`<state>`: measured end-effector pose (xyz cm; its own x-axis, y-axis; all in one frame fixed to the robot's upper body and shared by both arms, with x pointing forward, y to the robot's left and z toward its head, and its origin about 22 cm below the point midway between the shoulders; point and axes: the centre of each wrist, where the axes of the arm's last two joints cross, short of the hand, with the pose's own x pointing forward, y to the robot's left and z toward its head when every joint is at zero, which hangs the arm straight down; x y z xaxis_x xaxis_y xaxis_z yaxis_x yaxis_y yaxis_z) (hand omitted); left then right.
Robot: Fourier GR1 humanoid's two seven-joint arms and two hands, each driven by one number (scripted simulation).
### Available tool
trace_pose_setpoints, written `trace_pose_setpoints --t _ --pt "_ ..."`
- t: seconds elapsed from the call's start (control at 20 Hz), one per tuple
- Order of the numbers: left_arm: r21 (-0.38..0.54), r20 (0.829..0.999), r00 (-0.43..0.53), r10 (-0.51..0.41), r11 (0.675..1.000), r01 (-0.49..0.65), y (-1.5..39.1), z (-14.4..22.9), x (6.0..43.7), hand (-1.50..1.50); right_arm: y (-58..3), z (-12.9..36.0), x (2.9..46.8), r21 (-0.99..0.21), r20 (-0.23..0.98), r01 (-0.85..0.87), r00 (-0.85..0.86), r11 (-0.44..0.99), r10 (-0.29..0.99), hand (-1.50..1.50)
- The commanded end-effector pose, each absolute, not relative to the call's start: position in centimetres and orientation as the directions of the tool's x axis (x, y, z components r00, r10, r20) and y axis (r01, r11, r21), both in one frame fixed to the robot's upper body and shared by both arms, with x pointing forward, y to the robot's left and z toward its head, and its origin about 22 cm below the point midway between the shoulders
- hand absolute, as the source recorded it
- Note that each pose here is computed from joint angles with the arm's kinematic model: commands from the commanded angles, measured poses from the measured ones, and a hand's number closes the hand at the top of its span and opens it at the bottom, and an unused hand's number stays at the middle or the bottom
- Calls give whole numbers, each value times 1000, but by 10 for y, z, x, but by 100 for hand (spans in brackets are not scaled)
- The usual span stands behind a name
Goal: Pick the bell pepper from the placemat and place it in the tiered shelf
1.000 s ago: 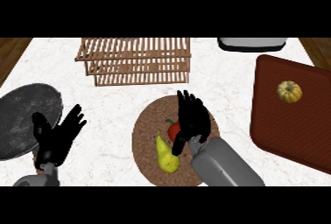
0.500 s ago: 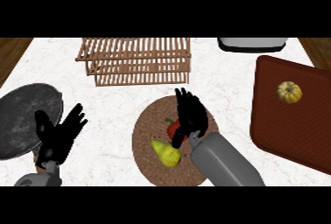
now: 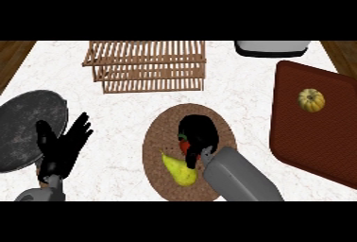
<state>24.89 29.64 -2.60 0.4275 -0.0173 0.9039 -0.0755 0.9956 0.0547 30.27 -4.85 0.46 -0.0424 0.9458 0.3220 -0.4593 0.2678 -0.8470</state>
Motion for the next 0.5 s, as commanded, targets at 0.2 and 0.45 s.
trace_pose_setpoints --t 0.2,0.45 --pt "38 895 445 -11 998 -51 285 -16 256 0 -11 14 280 -855 403 -405 -126 324 906 150" --pt "48 913 404 -52 999 20 267 -11 281 0 26 61 270 -832 436 -405 -58 378 898 150"
